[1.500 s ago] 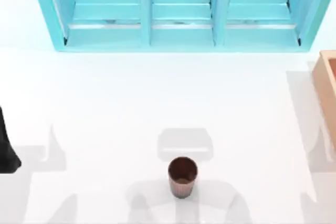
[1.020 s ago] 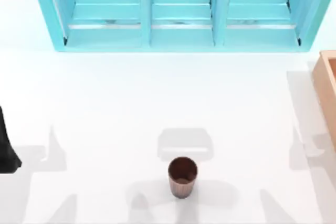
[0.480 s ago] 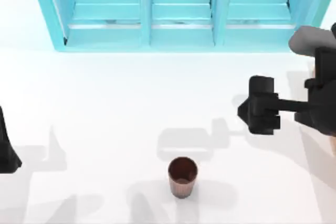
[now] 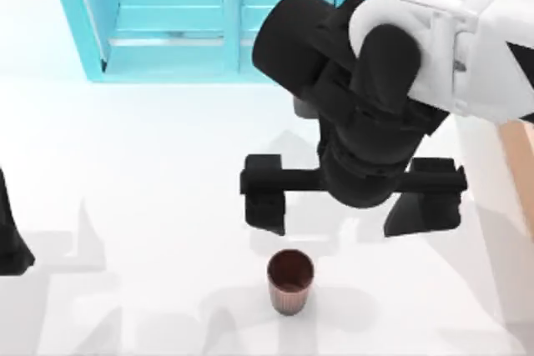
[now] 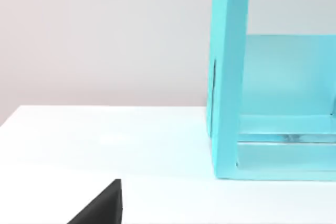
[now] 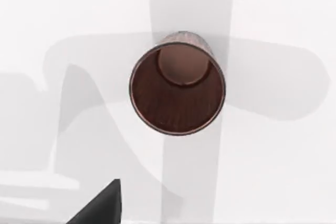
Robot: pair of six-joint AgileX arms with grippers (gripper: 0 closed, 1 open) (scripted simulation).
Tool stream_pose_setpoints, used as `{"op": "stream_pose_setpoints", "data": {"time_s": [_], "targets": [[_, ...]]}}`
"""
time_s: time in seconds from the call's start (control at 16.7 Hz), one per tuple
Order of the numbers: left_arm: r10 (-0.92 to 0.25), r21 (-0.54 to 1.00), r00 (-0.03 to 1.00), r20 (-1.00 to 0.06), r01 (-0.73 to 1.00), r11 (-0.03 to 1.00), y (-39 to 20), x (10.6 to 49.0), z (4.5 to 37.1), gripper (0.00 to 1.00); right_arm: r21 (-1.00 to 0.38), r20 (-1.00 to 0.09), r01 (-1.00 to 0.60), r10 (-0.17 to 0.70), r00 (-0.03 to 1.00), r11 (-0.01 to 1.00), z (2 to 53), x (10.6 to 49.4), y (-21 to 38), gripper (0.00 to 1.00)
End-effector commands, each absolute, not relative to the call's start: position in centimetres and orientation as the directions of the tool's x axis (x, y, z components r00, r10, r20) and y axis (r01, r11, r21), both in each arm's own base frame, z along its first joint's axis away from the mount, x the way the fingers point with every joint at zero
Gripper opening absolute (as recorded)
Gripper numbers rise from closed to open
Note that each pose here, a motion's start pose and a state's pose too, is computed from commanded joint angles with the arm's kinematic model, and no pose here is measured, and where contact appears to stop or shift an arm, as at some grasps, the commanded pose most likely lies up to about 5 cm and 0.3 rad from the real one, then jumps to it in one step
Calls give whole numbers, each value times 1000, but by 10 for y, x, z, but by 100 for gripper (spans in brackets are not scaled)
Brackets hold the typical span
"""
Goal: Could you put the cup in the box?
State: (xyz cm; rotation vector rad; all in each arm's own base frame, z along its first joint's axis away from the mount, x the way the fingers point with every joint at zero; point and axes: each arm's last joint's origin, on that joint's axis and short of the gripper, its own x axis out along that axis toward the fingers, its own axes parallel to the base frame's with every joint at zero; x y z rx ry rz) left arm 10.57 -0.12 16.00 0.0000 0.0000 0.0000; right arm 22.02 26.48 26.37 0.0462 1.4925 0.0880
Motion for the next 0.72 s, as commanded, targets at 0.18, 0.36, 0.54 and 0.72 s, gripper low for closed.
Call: {"op": "stream_pose_setpoints", "data": {"time_s": [0.18,0.36,0.54,0.72], "targets": [[0,0,1000,0,0,1000,-1,106,160,100,20,-1000,-1,20,17,1000,253,232,284,100],[0,0,1000,0,0,1000,-1,106,160,100,0,-1000,10,0,-1,1000,249,236,289,100],[0,0,1000,0,0,1000,-1,106,160,100,0,-1000,10,0,-1,1000,249,236,289,100],[0,0,1000,0,0,1000,-1,106,160,100,0,-1000,11,0,-2,1000,244,237,288,100]]}}
